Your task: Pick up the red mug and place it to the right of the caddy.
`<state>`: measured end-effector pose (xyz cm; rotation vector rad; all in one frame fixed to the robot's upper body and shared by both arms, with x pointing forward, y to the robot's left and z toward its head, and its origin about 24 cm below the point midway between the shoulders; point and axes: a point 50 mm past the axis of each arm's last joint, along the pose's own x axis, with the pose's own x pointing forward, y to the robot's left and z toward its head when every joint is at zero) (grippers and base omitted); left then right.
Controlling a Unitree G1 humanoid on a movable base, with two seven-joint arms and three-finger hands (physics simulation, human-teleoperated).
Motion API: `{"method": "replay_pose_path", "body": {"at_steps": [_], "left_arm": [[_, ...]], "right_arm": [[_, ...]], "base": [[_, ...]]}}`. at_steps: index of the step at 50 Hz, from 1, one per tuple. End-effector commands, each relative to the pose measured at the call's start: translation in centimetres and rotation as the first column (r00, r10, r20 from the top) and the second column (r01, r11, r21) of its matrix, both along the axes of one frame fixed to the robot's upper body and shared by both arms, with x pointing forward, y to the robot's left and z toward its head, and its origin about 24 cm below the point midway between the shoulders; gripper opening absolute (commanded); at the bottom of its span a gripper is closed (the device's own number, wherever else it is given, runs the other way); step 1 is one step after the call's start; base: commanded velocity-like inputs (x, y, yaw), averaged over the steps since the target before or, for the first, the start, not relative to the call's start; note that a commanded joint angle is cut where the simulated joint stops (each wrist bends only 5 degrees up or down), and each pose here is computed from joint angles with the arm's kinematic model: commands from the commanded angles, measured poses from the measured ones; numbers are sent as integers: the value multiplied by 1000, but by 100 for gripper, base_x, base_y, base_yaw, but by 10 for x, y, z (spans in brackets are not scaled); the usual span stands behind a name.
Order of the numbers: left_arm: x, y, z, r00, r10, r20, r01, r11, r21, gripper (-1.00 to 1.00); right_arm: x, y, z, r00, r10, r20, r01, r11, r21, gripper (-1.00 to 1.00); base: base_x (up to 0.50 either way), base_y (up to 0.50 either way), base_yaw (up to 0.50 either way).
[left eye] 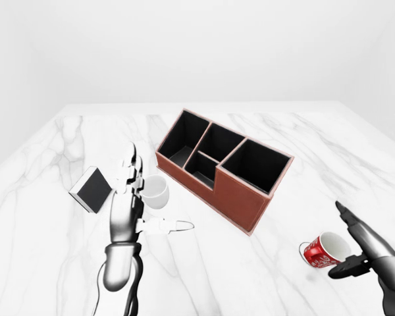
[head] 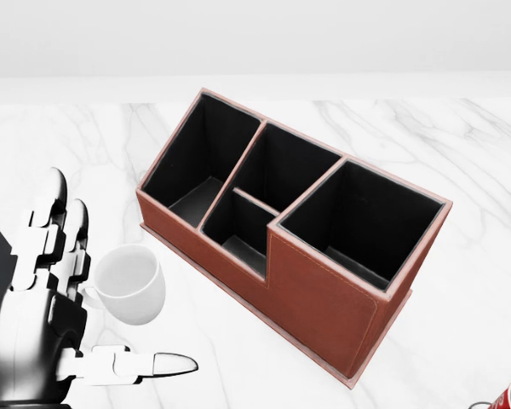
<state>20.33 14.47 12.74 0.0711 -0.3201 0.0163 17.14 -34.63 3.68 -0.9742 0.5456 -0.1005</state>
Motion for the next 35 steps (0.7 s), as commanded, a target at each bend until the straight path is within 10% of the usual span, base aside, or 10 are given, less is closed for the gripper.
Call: {"method": "replay_pose_path", "body": {"at_steps": [1, 31, 34, 35], "left_arm": [[2, -1, -2, 1000, 7, -9, -7, 1000, -2, 100], [1, -1, -2, 1000, 7, -8, -7, 1000, 0, 100], [1, -1, -2, 1000, 7, -6, -7, 1000, -1, 100], [1, -1, -2, 1000, 6, -9, -6, 1000, -1, 100]], "right_arm": [[-1, -2, -14, 999, -22, -33, 21, 1000, -23, 100], [2, 0, -23, 998, -15, -61, 12, 999, -43, 100], [2, 1, -23, 998, -10, -63, 7, 999, -46, 38], [2, 2, -23, 998, -8, -62, 5, 999, -45, -92]], "base": [[0, 0, 0], [0, 0, 0], [0, 0, 0], [0, 0, 0]]}}
